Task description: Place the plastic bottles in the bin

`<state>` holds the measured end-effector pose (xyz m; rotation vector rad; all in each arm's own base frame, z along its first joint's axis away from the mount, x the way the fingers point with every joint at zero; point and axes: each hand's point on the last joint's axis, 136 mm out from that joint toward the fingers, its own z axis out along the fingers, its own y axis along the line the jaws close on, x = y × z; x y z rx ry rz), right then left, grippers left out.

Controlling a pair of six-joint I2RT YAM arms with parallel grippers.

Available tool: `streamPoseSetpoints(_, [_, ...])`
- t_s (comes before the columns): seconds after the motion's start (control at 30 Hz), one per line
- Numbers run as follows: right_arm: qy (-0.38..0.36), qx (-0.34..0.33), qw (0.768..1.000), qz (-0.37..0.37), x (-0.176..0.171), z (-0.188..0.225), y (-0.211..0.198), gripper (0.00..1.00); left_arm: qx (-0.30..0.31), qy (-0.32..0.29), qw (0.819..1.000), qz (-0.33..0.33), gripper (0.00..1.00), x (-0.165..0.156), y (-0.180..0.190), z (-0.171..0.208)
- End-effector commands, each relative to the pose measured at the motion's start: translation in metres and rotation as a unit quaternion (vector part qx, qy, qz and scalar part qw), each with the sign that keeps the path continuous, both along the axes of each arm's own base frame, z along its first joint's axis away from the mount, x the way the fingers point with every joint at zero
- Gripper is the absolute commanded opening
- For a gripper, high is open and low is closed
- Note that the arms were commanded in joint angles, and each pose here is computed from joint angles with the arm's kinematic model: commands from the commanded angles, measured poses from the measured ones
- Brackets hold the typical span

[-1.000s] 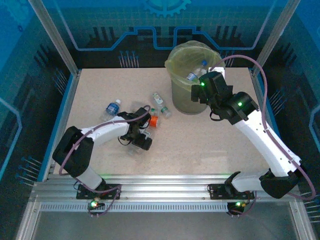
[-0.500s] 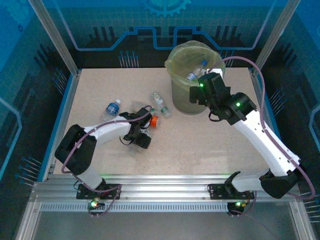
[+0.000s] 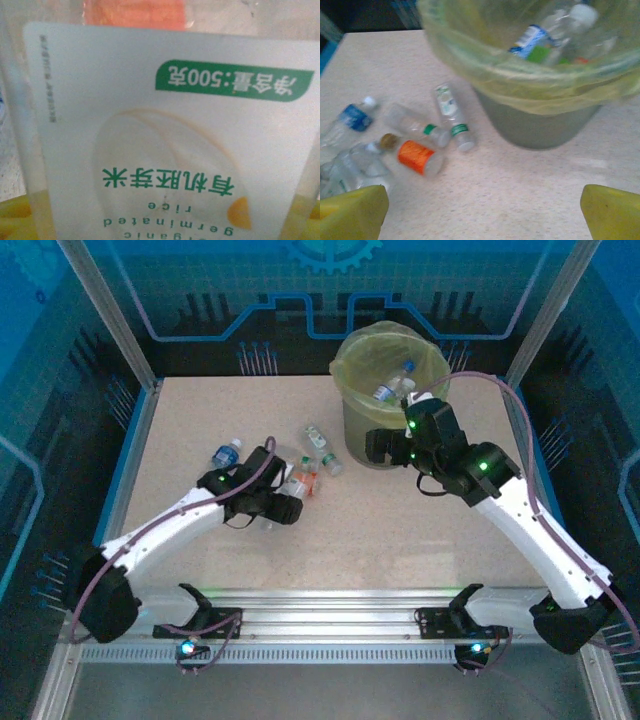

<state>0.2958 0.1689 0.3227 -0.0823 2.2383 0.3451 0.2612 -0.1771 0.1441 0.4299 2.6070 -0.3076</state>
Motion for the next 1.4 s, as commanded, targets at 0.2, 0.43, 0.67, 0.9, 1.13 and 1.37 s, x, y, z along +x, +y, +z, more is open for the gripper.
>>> streamPoseSetpoints(0.2, [-0.013, 0.167, 0.97, 0.174, -0.023, 0.007, 0.081, 1.0, -0.179, -0.118, 0.976, -0.034, 0.68, 0.029, -0.056, 0.078])
streamPoseSetpoints(0.43, [0.0, 0.215, 0.952, 0.218, -0.019, 0.009, 0.113, 1.0, -0.228, -0.141, 0.962, -0.058, 0.7, 0.032, -0.073, 0.104])
streamPoseSetpoints(0.67, [0.004, 0.201, 0.954, 0.222, -0.007, 0.004, 0.129, 0.98, -0.257, -0.144, 0.953, -0.072, 0.7, 0.03, -0.081, 0.114])
streamPoseSetpoints(0.9, [0.015, 0.195, 0.955, 0.222, 0.002, -0.005, 0.142, 0.93, -0.274, -0.151, 0.946, -0.089, 0.71, 0.026, -0.086, 0.119])
streamPoseSetpoints(1.13, [0.018, 0.196, 0.957, 0.214, 0.009, -0.011, 0.148, 0.84, -0.286, -0.164, 0.939, -0.099, 0.71, 0.022, -0.087, 0.126])
streamPoseSetpoints(1.37, [0.006, 0.209, 0.956, 0.204, 0.01, -0.007, 0.145, 0.52, -0.288, -0.168, 0.937, -0.101, 0.78, 0.021, -0.086, 0.127])
